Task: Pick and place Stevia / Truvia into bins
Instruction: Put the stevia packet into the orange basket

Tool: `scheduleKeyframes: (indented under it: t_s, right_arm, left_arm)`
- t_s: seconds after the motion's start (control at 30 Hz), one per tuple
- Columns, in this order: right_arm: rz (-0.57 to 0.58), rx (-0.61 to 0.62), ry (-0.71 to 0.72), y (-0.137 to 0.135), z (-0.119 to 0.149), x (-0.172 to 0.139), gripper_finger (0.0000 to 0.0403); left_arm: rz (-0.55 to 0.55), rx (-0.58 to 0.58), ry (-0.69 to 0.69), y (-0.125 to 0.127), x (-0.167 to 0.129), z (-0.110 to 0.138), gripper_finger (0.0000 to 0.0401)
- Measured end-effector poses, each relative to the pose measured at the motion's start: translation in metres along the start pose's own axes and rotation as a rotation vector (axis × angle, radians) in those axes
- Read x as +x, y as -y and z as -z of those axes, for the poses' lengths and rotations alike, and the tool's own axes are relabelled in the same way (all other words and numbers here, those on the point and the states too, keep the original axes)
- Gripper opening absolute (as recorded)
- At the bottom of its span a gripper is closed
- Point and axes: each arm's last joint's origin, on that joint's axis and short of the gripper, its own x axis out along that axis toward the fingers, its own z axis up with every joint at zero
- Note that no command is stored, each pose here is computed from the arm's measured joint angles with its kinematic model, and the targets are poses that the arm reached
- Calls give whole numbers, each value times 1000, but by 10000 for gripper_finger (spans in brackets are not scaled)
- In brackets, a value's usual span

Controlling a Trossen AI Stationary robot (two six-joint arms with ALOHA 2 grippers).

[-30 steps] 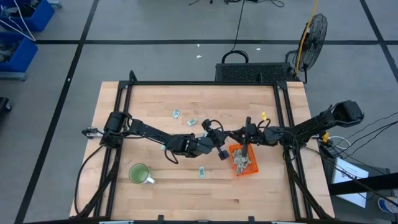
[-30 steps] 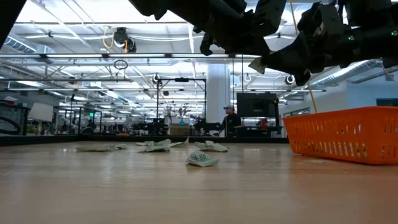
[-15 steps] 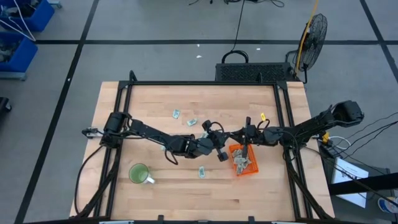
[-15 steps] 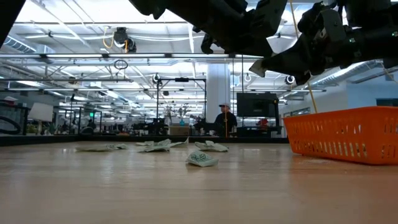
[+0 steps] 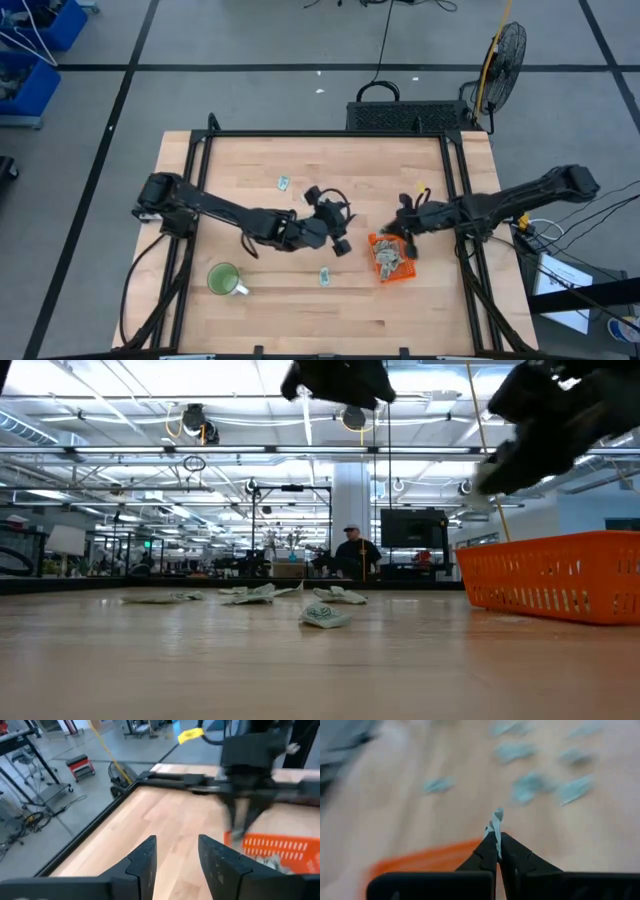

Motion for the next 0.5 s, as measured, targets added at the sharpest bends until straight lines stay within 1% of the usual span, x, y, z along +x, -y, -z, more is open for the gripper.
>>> scheduleKeyframes:
  t_s: [0.1, 0.13, 0.17, 0.27, 0.33, 0.5]
  right_arm:
    - [-237, 70, -122, -7, 8, -9, 1]
    - [-293, 69, -147, -9, 12, -10, 1]
    - [-321, 61, -162, -10, 16, -10, 0]
    - [-315, 24, -186, -11, 27, -8, 2]
    - [-310, 24, -206, -11, 32, -6, 7]
    - [-309, 24, -226, -11, 36, -2, 34]
  left_arm:
    - [2, -45, -22, -9, -10, -7, 152]
    - [1, -50, -32, -10, -12, -7, 152]
    - [0, -62, -33, -11, -12, -7, 152]
    - [-3, -58, -51, -11, -12, -4, 152]
    - [-5, -55, -61, -10, -11, -3, 152]
    - [-11, -47, -84, -10, -9, 2, 152]
